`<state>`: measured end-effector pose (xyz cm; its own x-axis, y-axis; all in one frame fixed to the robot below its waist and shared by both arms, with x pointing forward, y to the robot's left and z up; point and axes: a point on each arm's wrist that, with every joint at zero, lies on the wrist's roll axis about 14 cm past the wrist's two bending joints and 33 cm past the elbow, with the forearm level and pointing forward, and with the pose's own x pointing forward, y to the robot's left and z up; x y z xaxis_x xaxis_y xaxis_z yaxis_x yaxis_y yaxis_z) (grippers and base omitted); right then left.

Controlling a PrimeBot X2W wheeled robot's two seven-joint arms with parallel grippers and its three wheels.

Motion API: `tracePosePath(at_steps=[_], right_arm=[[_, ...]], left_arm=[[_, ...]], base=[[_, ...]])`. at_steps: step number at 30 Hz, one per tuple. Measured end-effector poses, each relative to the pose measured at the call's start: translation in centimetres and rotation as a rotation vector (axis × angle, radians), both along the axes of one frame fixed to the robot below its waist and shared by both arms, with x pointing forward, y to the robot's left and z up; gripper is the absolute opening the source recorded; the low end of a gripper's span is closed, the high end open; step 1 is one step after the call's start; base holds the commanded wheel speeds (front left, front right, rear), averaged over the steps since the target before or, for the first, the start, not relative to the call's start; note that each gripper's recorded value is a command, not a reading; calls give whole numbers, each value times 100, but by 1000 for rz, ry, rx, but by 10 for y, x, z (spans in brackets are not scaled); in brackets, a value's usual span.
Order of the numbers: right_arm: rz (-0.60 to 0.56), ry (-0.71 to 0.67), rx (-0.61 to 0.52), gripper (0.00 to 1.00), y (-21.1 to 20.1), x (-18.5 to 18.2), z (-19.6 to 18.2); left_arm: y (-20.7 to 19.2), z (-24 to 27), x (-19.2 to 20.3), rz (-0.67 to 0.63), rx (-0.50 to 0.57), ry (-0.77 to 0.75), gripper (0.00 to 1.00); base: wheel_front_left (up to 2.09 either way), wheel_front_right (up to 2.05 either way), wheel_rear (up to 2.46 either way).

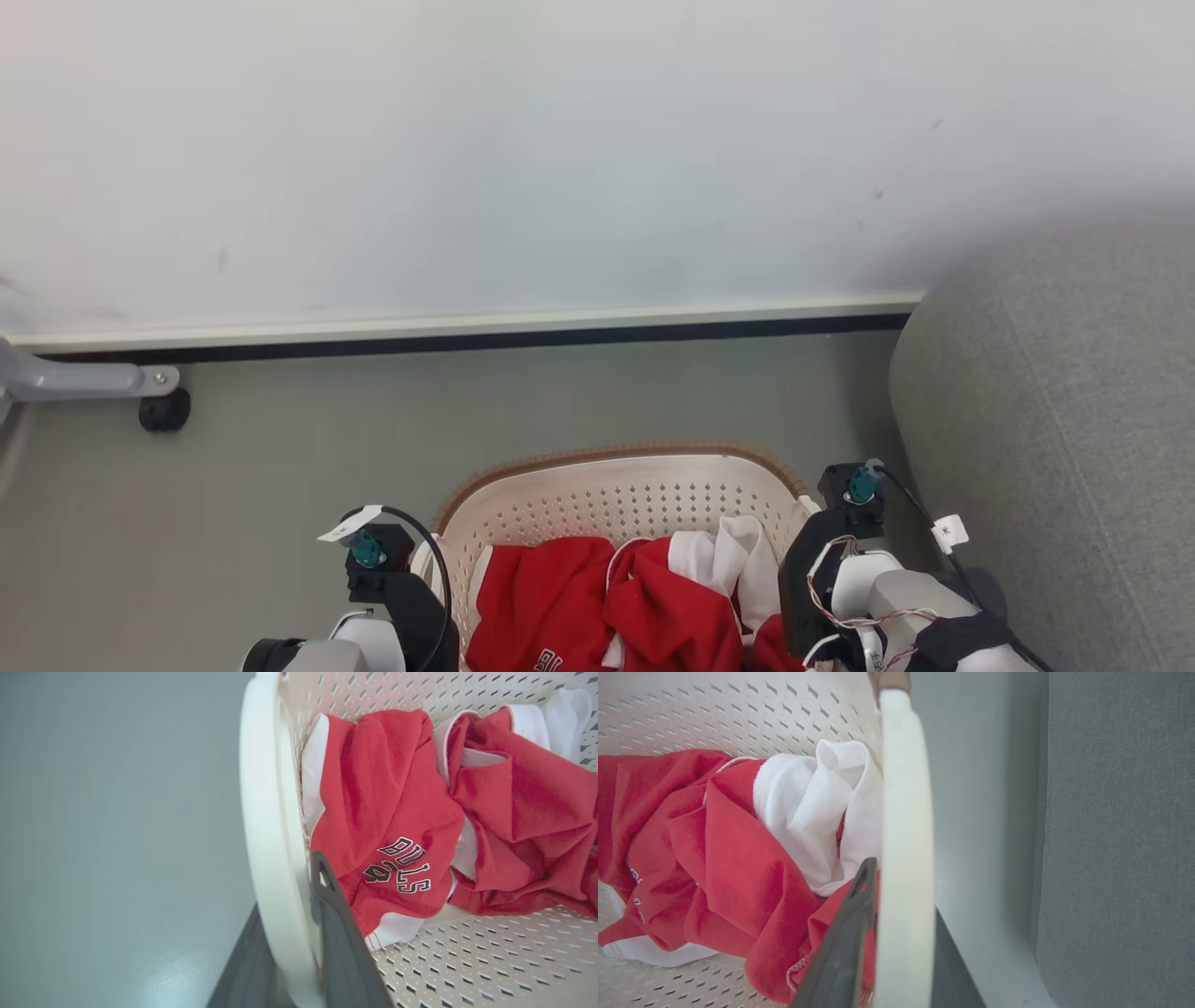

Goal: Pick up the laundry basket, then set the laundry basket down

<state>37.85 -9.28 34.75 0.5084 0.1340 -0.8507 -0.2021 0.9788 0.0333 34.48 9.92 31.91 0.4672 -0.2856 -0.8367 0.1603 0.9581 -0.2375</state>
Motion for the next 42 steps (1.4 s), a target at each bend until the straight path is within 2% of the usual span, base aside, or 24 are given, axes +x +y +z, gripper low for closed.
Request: tracePosePath(at_steps=[18, 42], right_arm=[[-4, 52, 12, 0, 4, -22, 1], [20, 50, 27, 0, 14, -24, 7]], left_arm=[[2, 5, -17, -24, 21, 40, 0], [10, 10, -20, 9, 12, 32, 0]], base=[[0, 0, 0], [0, 0, 0]])
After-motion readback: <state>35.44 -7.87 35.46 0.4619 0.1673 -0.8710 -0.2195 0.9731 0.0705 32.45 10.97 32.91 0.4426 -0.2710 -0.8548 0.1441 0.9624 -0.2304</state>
